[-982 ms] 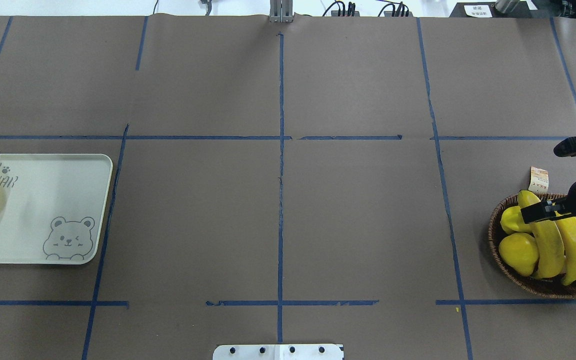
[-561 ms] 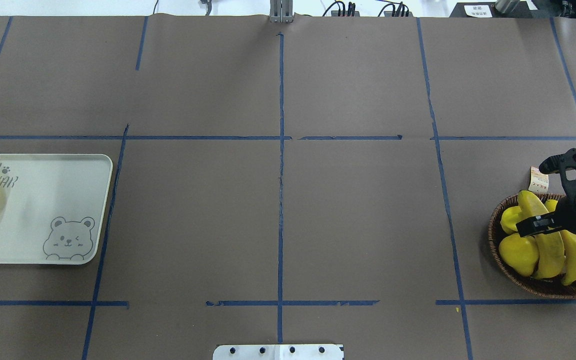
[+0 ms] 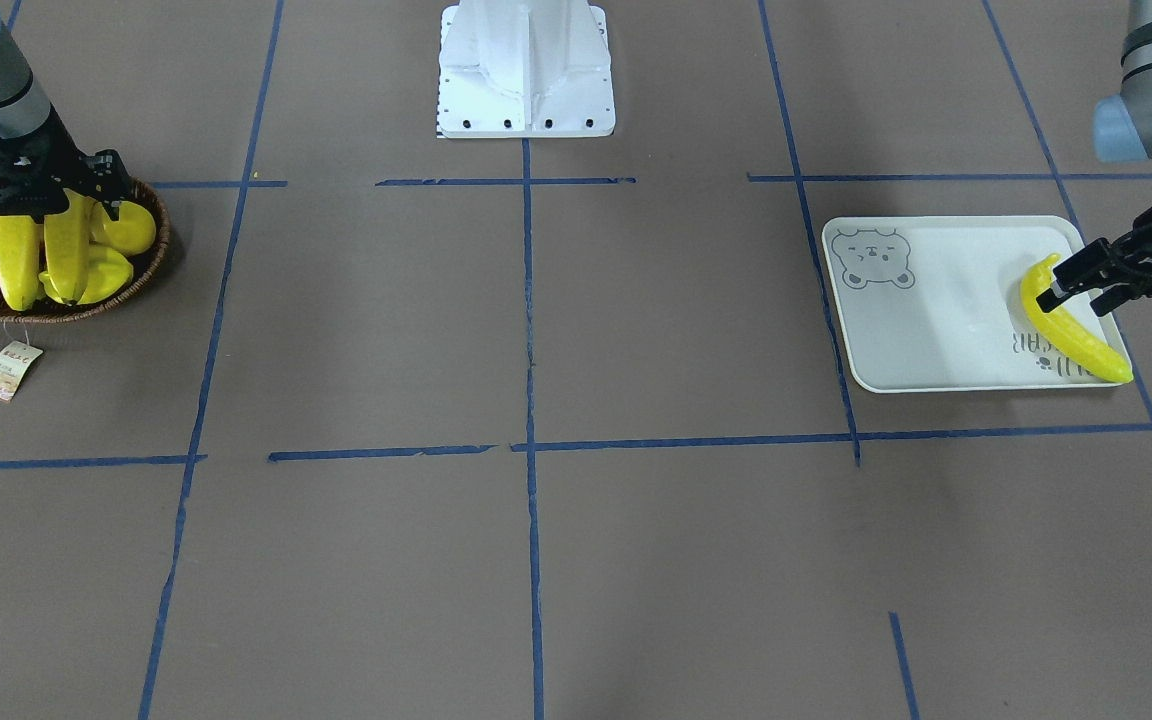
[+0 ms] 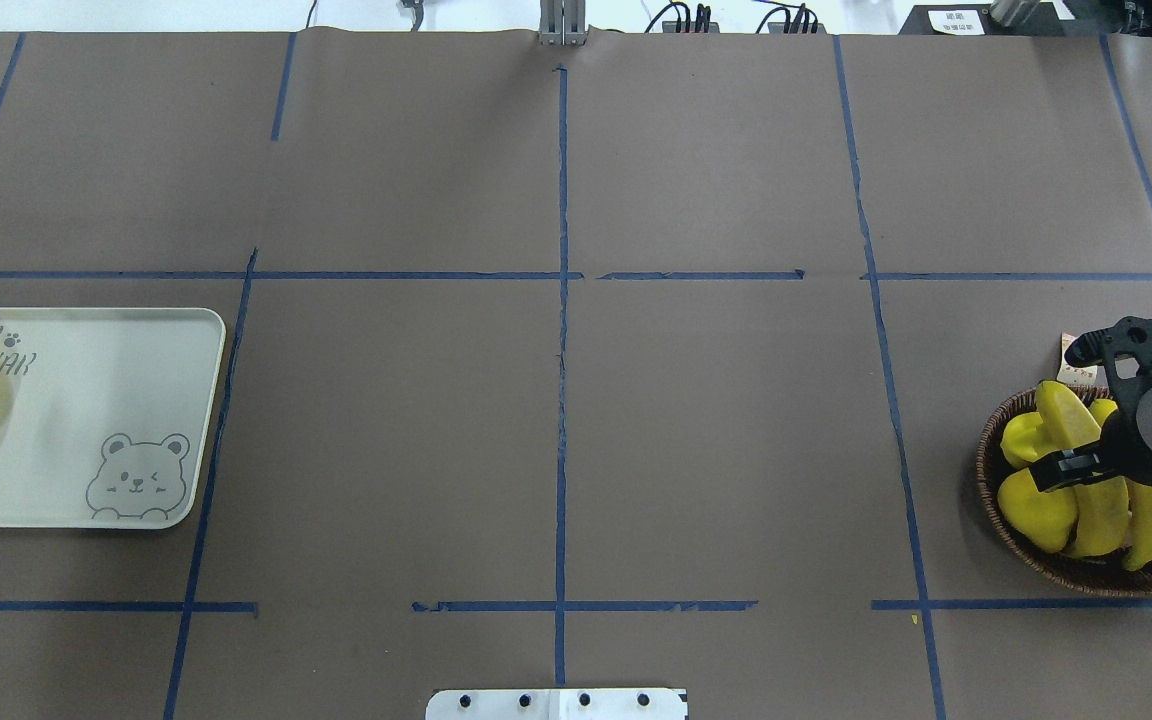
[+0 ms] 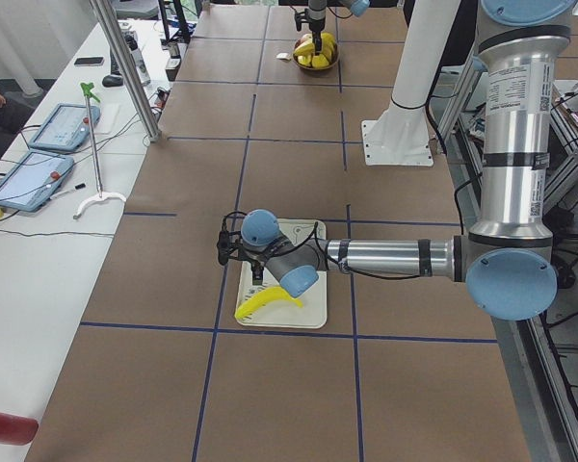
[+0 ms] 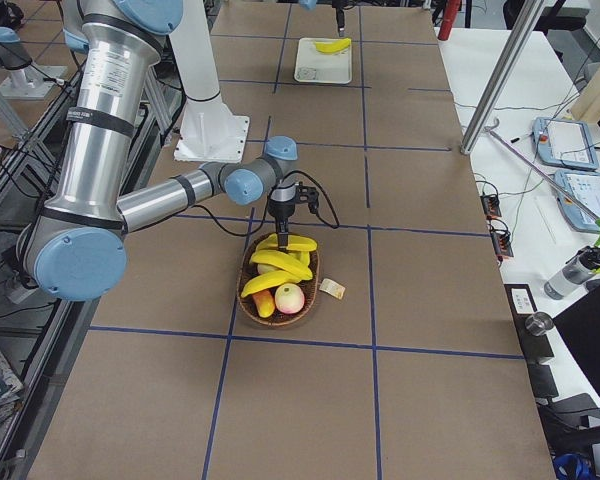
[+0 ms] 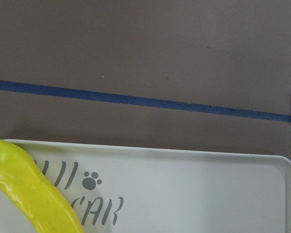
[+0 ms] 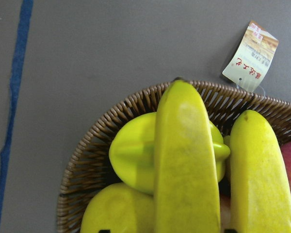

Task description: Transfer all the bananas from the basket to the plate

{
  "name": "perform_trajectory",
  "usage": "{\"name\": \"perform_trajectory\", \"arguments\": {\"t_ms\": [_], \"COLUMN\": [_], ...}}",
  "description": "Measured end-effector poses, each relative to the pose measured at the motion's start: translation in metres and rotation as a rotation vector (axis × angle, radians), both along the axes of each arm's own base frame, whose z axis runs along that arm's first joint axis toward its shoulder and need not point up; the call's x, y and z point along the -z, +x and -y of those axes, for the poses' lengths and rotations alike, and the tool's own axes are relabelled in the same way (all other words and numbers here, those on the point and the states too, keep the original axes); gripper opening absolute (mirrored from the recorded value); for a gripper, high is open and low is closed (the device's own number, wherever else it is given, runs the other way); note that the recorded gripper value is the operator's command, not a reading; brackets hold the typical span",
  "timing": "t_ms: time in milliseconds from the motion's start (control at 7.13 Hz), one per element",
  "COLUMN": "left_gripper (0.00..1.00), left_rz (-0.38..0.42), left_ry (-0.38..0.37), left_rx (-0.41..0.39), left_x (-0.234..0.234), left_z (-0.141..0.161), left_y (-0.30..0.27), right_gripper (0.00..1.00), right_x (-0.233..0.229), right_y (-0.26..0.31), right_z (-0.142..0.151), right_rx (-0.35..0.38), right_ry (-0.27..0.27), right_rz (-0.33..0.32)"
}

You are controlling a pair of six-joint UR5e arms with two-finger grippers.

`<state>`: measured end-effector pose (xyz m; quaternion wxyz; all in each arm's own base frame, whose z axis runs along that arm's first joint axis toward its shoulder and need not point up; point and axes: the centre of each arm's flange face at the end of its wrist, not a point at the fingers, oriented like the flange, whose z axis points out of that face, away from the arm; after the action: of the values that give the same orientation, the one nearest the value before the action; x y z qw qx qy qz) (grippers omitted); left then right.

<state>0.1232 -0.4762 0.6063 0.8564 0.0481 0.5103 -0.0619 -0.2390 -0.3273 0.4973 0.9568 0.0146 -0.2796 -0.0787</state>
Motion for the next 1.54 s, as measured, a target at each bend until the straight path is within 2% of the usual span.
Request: {"name": "perform_trajectory", "arguments": {"t_ms": [140,421,561,982,1122,1403,1543], "left_gripper": [1.0,1.0,1.0,1.0,1.0,1.0,1.0], "left_rz": [0.0,0.0,0.0,0.0,-0.002,-0.013,-0.02], "left_ry": [0.0,0.0,0.0,0.0,-0.003,0.0,0.012], "left_rx": [0.0,0.0,0.0,0.0,0.0,-0.003,-0.004], "left_x": [0.0,0.0,0.0,0.0,0.0,0.004,0.01], "left_z": [0.0,0.0,0.0,0.0,-0.001,0.0,0.001], "left_y": [0.0,0.0,0.0,0.0,0.0,0.001,0.002], "right_gripper": [0.56,0.19,0.12,0.06,0.06,0.07,0.09], "right_x": [-0.003,-0.007,-0.006,0.02,0.04,0.081,0.105], "right_y": [-0.002,-0.003,-0.004,0.011,0.022,0.033,0.027], "right_z": [0.0,0.0,0.0,0.003,0.004,0.006,0.013], "right_rx": [0.004,0.006,0.007,-0.021,-0.038,-0.079,-0.133], "right_ry": [-0.004,-0.008,-0.007,0.014,0.02,-0.006,-0.023], "right_rz": [-0.005,-0.01,-0.009,0.037,0.079,0.191,0.254]}}
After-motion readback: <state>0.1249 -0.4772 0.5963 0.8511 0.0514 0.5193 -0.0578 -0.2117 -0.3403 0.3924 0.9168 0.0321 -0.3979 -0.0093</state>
